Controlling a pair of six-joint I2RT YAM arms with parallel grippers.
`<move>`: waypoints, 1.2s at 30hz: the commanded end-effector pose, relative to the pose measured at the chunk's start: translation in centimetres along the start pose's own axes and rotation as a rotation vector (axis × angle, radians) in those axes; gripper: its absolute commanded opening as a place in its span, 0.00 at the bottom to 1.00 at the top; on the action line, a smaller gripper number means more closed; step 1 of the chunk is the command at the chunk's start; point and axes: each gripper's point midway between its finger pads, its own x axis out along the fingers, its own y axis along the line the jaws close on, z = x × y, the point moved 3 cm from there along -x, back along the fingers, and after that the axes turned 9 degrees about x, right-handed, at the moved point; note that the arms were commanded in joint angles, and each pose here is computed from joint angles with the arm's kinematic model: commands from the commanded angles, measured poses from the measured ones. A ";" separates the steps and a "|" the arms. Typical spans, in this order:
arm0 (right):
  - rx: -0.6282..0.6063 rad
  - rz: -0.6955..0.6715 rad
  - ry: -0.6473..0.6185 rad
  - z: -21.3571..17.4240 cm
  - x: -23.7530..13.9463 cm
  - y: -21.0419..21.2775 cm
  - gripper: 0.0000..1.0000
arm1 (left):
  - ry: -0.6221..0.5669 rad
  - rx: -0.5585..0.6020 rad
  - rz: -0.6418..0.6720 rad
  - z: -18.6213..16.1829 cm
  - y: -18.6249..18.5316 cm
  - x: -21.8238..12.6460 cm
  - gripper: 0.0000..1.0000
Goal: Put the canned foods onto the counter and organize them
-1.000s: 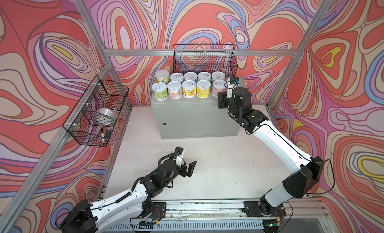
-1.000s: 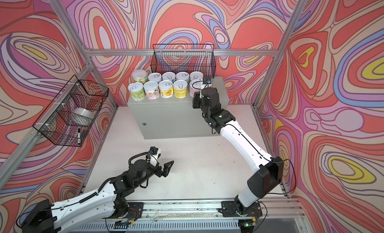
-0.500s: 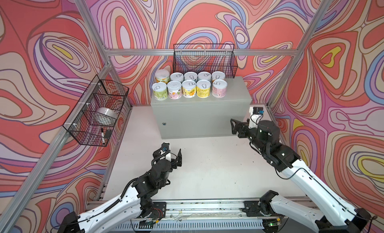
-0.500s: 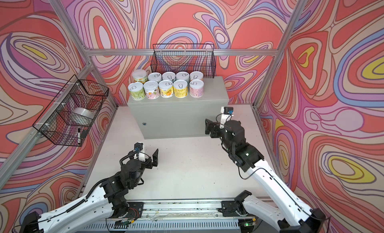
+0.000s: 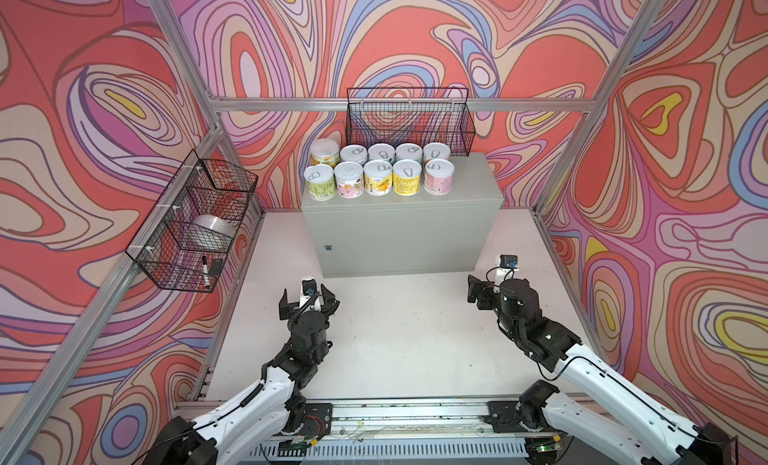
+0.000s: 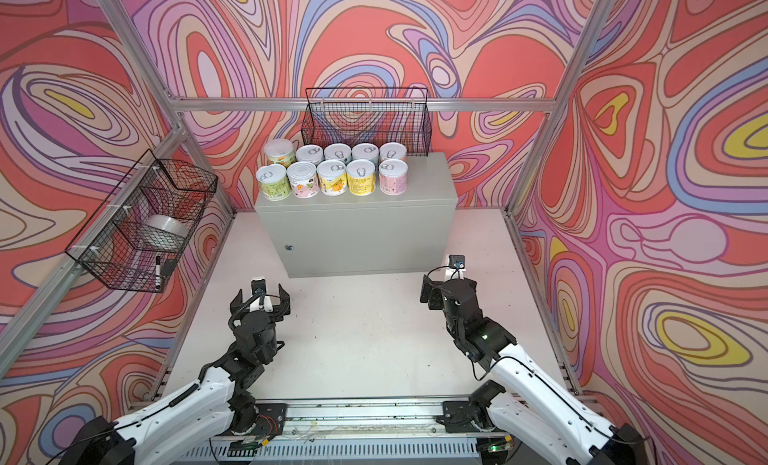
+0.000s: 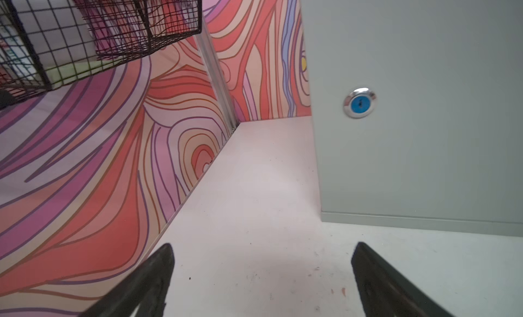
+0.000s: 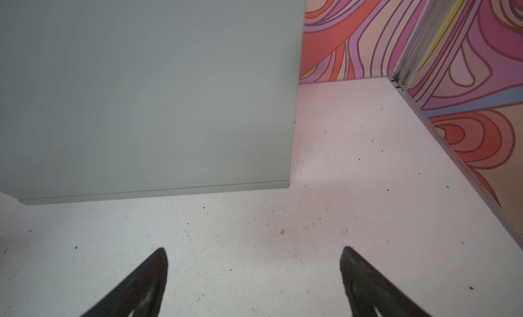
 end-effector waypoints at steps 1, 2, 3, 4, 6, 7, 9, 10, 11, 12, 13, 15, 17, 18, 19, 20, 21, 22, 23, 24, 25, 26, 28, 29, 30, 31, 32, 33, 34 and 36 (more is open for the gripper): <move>-0.024 0.002 -0.072 1.0 0.0 0.2 0.98 | -0.033 -0.019 0.076 -0.1 1.0 0.9 1.00; -0.025 0.000 -0.082 1.1 0.0 0.2 0.98 | -0.026 -0.012 0.065 -0.9 0.8 1.4 1.00; -0.026 -0.009 -0.097 1.1 0.1 0.0 0.98 | -0.016 -0.028 0.041 -1.8 0.6 2.2 1.00; -0.028 -0.021 -0.113 1.1 0.3 -0.2 0.98 | -0.034 -0.069 0.042 -2.2 1.0 3.1 1.00; -0.043 -0.055 -0.155 0.9 0.7 -0.7 0.98 | -0.090 -0.096 -0.002 -2.5 0.5 4.2 1.00; -0.051 -0.079 -0.181 0.8 1.0 -1.1 0.98 | -0.046 -0.142 0.001 -3.2 0.6 5.6 1.00; -0.082 -0.143 -0.235 0.6 1.5 -2.0 0.99 | -0.034 -0.162 -0.118 -4.1 -0.5 7.6 1.00; -0.105 -0.186 -0.268 0.7 1.7 -2.5 0.98 | 0.002 -0.162 -0.171 -4.8 -1.3 8.2 1.00; -0.122 -0.233 -0.290 0.9 1.8 -3.0 0.99 | 0.008 -0.156 -0.164 -4.8 -1.3 8.6 1.00; -0.147 -0.269 -0.306 1.1 2.0 -3.3 0.98 | 0.010 -0.162 -0.166 -4.9 -1.2 8.6 1.00; -0.185 -0.290 -0.316 1.2 2.3 -3.4 0.98 | 0.020 -0.174 -0.161 -5.1 -1.0 8.5 1.00; -0.212 -0.313 -0.348 1.3 3.1 -3.8 0.98 | 0.025 -0.183 -0.162 -5.2 -0.8 8.6 1.00; -0.200 -0.315 -0.384 0.9 4.7 -4.9 0.98 | 0.027 -0.184 -0.156 -5.2 -0.7 8.9 1.00; -0.173 -0.320 -0.400 0.3 5.8 -6.1 0.98 | 0.046 -0.183 -0.155 -5.3 -0.8 9.1 1.00; -0.154 -0.311 -0.407 -0.4 6.8 -7.0 0.98 | 0.061 -0.187 -0.153 -5.3 -0.7 9.3 1.00; -0.144 -0.323 -0.402 -1.4 8.1 -8.5 0.98 | 0.086 -0.187 -0.153 -5.5 -0.8 9.5 1.00; -0.129 -0.362 -0.437 -1.7 8.9 -10.0 0.98 | 0.093 -0.184 -0.150 -5.5 -0.8 9.8 1.00; -0.112 -0.366 -0.475 -2.1 9.2 -10.5 0.98 | 0.094 -0.184 -0.150 -5.4 -0.8 10.0 1.00; -0.104 -0.335 -0.459 -2.6 10.2 -10.9 0.98 | 0.095 -0.184 -0.151 -5.4 -0.8 10.0 1.00; -0.134 -0.306 -0.405 -2.7 11.2 -10.3 0.98 | 0.100 -0.187 -0.152 -5.5 -0.8 10.0 1.00; -0.124 -0.291 -0.365 -2.9 11.7 -10.3 0.98 | 0.099 -0.189 -0.154 -5.4 -0.8 10.0 1.00; -0.101 -0.254 -0.346 -2.9 12.0 -10.5 0.98 | 0.100 -0.184 -0.160 -5.4 -0.9 10.1 1.00; -0.058 -0.170 -0.343 -3.6 12.5 -11.9 0.98 | 0.123 -0.171 -0.187 -5.4 -1.4 10.5 1.00; -0.065 -0.174 -0.332 -3.5 12.8 -11.9 0.98 | 0.143 -0.162 -0.201 -5.5 -1.7 10.8 1.00; -0.061 -0.174 -0.257 -3.9 13.5 -11.8 0.98 | 0.164 -0.162 -0.209 -5.6 -1.7 11.2 1.00; -0.067 -0.177 -0.236 -3.8 14.1 -11.8 0.98 | 0.185 -0.165 -0.209 -5.7 -1.7 11.6 1.00; -0.069 -0.202 -0.245 -3.5 14.6 -12.0 0.98 | 0.191 -0.169 -0.217 -5.7 -1.7 11.5 1.00; -0.049 -0.241 -0.216 -3.5 15.0 -12.5 0.98 | 0.185 -0.171 -0.216 -5.6 -1.6 11.6 1.00; -0.044 -0.250 -0.210 -3.5 15.1 -12.6 0.98 | 0.177 -0.173 -0.213 -5.5 -1.6 11.6 1.00; -0.049 -0.256 -0.229 -3.3 14.8 -12.7 0.98 | 0.185 -0.171 -0.217 -5.7 -1.7 11.6 1.00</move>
